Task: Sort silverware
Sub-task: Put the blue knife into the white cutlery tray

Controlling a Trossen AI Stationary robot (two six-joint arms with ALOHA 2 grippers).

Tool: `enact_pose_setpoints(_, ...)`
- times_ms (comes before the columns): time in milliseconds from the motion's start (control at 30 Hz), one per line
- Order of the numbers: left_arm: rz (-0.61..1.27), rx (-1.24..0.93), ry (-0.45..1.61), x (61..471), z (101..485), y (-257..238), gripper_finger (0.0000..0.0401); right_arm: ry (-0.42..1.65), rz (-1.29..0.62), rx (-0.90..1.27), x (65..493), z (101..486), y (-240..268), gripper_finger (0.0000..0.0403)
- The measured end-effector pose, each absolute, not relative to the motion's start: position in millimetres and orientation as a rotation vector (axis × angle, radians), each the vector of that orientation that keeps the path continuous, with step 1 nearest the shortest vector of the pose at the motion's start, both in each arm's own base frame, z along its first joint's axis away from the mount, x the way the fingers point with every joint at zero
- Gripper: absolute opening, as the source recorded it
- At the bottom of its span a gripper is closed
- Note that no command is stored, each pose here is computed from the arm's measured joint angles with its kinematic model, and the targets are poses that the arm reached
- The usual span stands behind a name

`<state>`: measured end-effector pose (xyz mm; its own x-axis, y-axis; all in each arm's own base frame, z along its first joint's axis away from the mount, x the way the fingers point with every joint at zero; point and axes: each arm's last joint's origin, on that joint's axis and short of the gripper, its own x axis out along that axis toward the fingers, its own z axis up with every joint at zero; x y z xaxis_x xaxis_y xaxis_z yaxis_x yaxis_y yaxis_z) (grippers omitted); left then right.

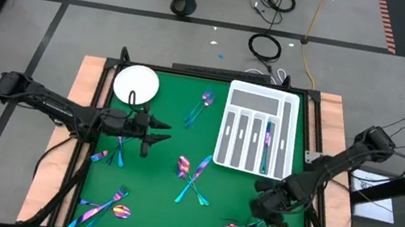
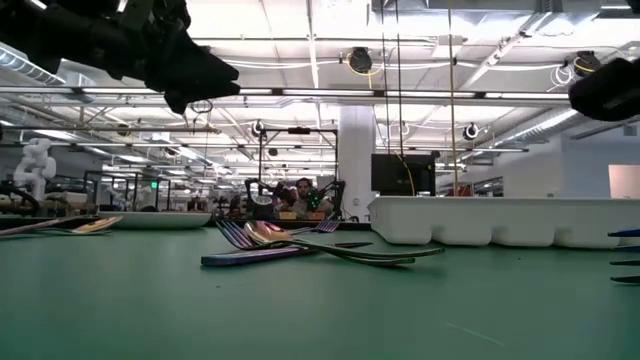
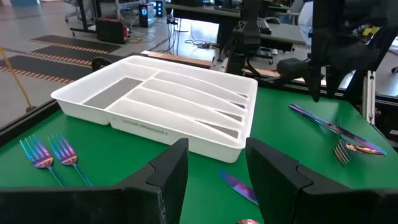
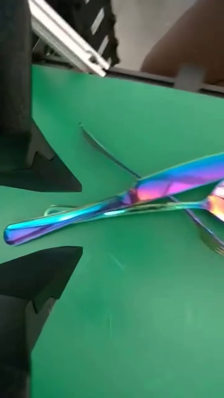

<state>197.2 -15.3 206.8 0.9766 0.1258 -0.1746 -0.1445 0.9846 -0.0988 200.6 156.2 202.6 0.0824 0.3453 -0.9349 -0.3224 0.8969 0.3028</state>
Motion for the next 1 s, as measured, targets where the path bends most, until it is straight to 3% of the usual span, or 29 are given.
enact_pose_setpoints(1000, 0.143, -0.104, 0.213, 196.3, 202.7, -15.1, 0.0162, 1.503, 0.488, -0.120, 205.6, 144.3, 190.7, 0.0135)
